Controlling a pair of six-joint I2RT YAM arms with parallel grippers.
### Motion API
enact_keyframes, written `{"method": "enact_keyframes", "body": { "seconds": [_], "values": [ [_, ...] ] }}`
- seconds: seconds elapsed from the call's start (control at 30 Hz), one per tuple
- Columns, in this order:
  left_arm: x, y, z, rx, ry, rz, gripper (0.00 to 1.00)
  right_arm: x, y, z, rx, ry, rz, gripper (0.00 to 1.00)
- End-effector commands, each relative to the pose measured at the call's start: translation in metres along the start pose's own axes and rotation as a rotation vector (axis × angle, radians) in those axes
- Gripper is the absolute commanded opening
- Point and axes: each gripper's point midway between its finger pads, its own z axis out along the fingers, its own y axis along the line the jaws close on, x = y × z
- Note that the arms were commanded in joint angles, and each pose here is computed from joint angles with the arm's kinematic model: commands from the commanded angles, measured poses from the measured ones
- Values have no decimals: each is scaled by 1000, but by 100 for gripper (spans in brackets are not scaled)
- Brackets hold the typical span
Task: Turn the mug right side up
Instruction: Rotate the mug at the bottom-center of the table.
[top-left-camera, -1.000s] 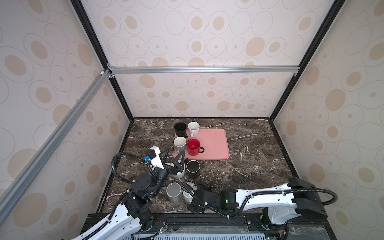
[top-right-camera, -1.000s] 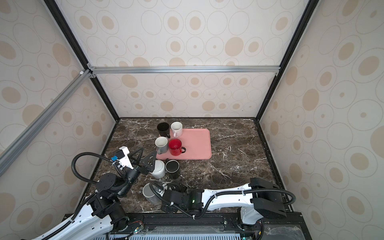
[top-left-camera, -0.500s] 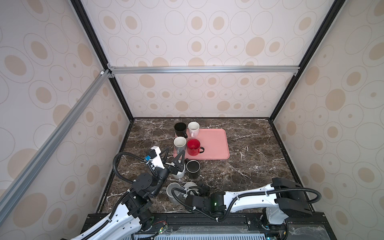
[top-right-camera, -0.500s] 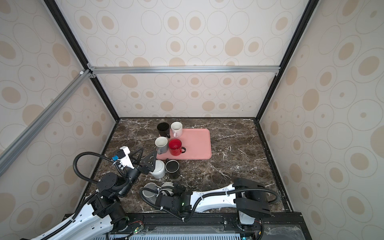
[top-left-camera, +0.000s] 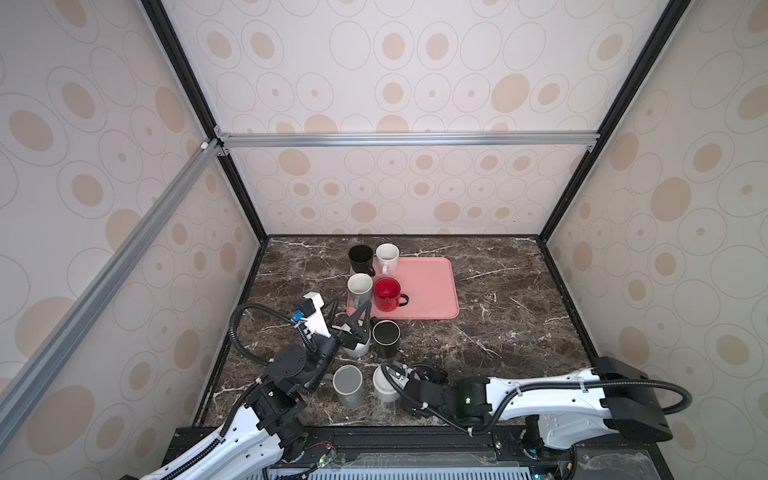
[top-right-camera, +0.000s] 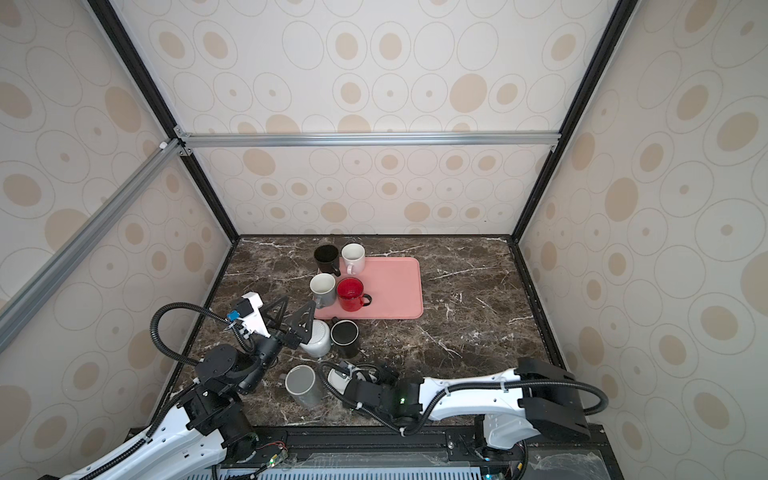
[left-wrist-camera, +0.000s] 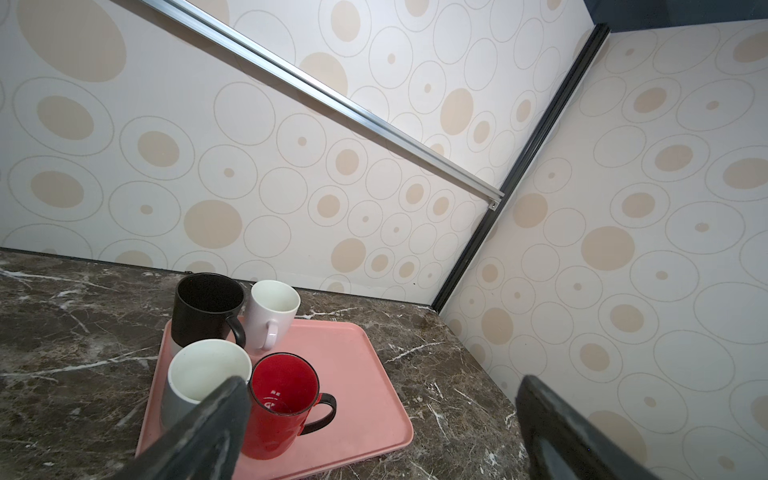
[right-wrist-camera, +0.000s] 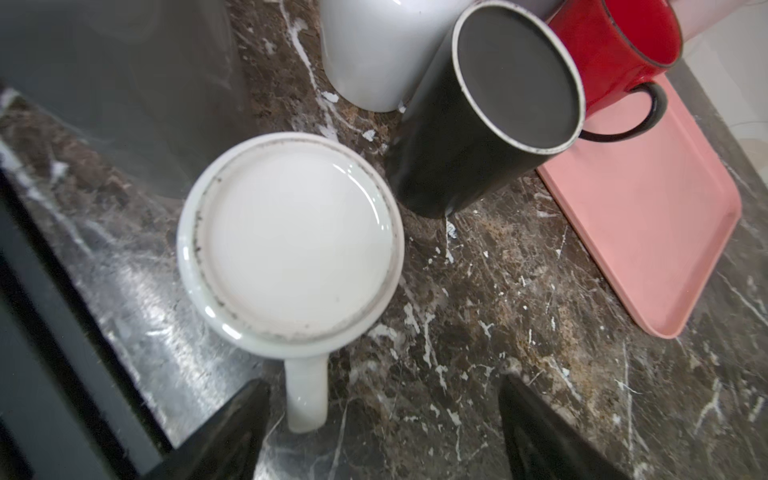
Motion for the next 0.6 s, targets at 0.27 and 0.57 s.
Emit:
{"method": "enact_keyframes", "body": {
  "seconds": [0.27,0.57],
  "values": [
    [0,-2,1,15,-7,-29,99,-6,17,-2,-291,55,58,82],
    [0,-1,1,10,-2,-24,99,-2,14,16,-261,155,37,62]
  ]
}}
